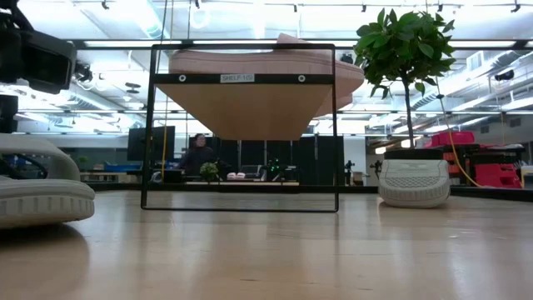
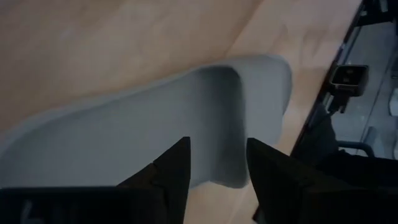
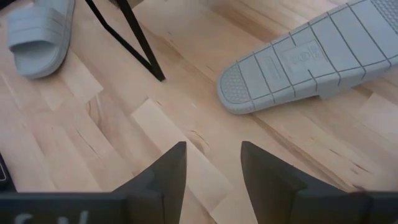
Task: Pick and place slides into the shelf
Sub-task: Put the bottom gray slides on top of the shelf
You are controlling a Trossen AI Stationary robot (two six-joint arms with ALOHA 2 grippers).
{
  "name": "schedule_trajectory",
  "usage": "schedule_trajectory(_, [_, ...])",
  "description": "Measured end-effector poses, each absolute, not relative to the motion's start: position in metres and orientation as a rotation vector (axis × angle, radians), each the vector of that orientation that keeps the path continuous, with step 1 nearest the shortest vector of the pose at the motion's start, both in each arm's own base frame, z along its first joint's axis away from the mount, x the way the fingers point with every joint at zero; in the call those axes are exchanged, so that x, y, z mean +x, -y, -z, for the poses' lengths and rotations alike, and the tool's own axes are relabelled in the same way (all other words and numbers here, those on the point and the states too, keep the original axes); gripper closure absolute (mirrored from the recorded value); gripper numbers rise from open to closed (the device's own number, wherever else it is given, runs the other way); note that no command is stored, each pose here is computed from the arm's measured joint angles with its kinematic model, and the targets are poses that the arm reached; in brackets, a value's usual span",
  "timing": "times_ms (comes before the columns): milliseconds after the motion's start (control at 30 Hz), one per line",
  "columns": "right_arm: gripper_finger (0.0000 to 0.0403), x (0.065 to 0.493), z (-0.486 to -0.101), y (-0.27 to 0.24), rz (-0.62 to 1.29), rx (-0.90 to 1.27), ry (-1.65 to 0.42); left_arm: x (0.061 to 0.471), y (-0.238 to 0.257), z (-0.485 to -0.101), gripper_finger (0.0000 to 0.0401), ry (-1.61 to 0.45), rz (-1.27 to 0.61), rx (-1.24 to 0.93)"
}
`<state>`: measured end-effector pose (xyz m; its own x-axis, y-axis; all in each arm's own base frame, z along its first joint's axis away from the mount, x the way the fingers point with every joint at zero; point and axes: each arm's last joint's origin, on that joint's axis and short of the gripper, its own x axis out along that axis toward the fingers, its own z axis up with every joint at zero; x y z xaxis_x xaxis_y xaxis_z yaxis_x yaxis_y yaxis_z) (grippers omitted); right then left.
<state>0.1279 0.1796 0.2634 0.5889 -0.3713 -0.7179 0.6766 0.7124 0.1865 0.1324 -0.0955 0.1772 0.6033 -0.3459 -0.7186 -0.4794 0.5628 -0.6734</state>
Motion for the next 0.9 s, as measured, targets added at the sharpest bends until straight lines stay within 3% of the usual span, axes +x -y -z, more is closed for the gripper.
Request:
schedule_trajectory(400, [0.0245, 0.128, -0.263, -0.18, 0.635, 0.477, -0.703, 0.145, 0.105, -0.164, 0.0189, -0.985, -0.101, -0.954])
schedule_trajectory(900, [0.0245, 0.128, -0.263, -0.18, 0.633, 0.471, -0.706, 0.16, 0.119, -0.155, 0.0197, -1.012, 0.036, -0.96])
